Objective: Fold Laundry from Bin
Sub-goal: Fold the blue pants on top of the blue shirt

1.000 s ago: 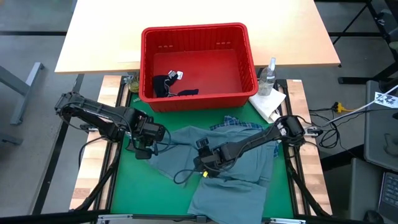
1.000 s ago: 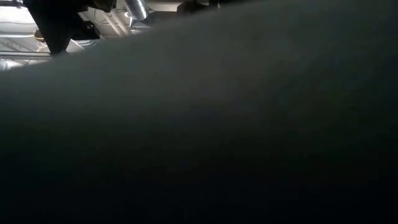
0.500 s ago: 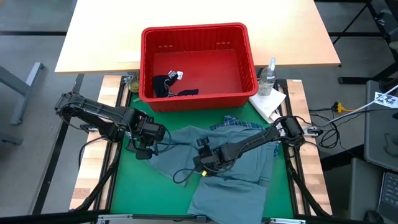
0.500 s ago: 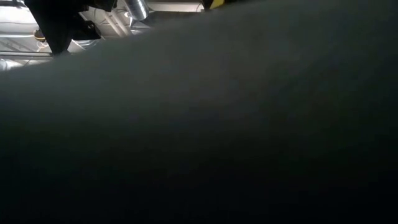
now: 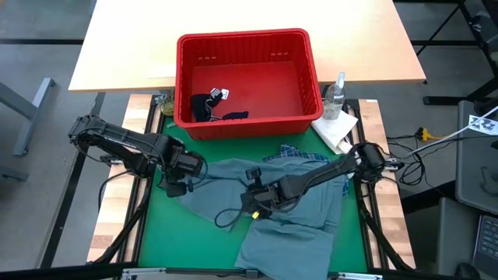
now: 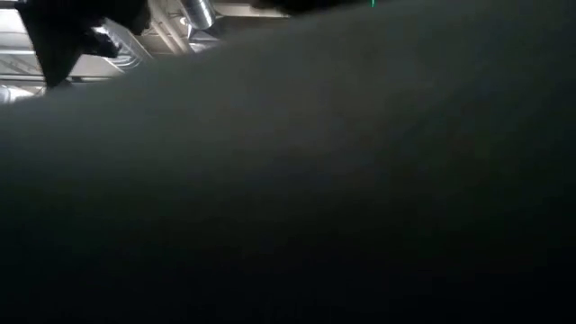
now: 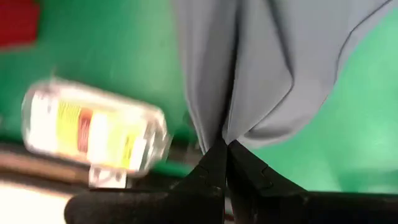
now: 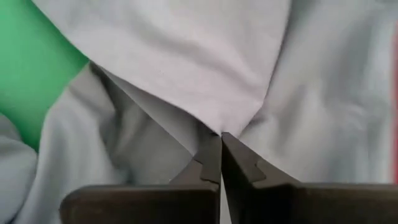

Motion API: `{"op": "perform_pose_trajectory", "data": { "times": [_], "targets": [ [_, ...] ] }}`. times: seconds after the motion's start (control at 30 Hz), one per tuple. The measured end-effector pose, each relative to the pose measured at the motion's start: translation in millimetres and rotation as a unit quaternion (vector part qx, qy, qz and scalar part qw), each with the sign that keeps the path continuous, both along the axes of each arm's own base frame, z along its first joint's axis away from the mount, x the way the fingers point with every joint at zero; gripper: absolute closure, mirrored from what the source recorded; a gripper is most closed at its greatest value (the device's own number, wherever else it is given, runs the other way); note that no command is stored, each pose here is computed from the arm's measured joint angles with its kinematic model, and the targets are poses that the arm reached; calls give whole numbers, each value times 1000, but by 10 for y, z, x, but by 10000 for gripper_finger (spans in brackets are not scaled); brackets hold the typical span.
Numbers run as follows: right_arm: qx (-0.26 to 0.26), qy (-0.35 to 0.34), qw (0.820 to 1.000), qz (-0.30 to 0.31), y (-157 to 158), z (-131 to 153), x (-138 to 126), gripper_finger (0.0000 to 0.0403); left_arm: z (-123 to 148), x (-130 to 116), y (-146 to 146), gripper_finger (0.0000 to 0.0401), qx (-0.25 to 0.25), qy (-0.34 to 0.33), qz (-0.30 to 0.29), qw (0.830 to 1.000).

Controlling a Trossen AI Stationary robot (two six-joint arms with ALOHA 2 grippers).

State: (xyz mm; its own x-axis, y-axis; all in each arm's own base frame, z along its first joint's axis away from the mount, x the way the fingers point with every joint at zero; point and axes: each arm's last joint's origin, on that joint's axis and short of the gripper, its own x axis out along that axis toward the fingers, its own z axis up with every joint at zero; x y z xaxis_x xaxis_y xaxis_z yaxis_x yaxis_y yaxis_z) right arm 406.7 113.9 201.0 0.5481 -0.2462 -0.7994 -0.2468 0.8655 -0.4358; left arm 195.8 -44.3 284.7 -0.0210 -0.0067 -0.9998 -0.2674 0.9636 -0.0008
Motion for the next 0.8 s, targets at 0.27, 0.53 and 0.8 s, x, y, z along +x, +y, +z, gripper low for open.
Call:
{"op": "perform_pose_trajectory", "data": {
  "times": [0.27, 0.53, 0.8],
  "targets": [
    [-102, -41, 994, -23, -95, 528, -127, 399, -15, -88, 27, 401, 27, 43, 71, 996],
    [-171, -6, 984, -50, -183, 657, -315, 400, -194, -147, 41, 401, 42, 77, 102, 991],
    [-173, 47, 982, -63, -340, 444, -240, 401, -510, -174, 105, 401, 58, 83, 113, 988]
  ]
}}
